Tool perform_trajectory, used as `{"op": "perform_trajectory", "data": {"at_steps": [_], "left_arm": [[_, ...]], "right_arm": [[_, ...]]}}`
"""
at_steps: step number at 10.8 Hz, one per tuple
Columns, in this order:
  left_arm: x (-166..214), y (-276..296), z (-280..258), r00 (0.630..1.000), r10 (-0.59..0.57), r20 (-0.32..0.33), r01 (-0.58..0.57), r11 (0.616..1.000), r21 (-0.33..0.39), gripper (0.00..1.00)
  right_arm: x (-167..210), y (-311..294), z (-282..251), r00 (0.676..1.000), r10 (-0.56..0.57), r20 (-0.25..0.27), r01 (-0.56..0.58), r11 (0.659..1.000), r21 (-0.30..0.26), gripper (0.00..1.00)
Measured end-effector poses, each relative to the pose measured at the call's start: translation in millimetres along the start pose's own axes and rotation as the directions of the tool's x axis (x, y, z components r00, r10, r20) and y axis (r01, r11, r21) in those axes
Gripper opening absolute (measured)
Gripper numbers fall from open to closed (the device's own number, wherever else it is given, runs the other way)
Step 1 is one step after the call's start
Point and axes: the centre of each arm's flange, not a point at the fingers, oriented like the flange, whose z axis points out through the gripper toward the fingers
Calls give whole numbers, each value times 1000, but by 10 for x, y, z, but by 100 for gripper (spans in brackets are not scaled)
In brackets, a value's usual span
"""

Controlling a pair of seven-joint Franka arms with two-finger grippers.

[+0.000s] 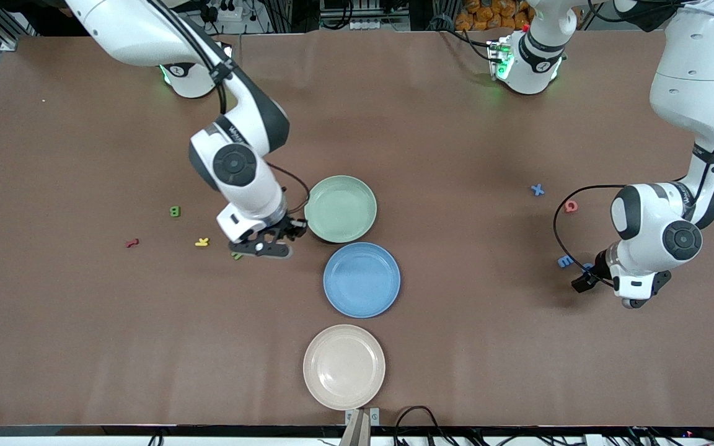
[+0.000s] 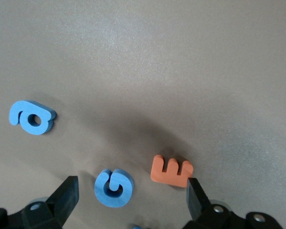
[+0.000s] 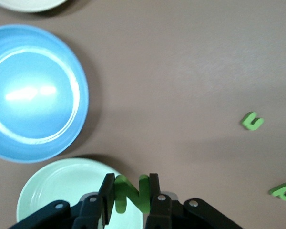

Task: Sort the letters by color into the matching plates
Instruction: 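Carry the N to the green plate while the left gripper aligns on G, then release the N on the green plate while the left gripper grasps blue G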

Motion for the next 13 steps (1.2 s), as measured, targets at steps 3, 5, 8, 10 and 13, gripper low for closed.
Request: {"op": "perform_trajectory", "data": {"at_steps": [3,5,8,10,13], "left_arm": [[-51,78,-11,1000,13,4,-13,1000,-7,100],[-123,99,44,999,27,19,-27,1000,-3,100],[-108,27,83,998,60,27,-61,998,1,100],[-45,-68,87,997,77,27,-77,997,1,100],[-21,-104,89,997,76,28,-76,997,0,100]], "right_arm": [[-436,-421,176,995,-91,35,91,996,-12,32],[-714,-648,371,991,-121,50,123,992,-32,32],[-1013,-895,595,991,-130,20,130,991,-33,32],[-1106,-913,748,992,-128,17,129,991,-21,32],[-1143,-895,894,993,-118,3,118,992,-47,32]]}}
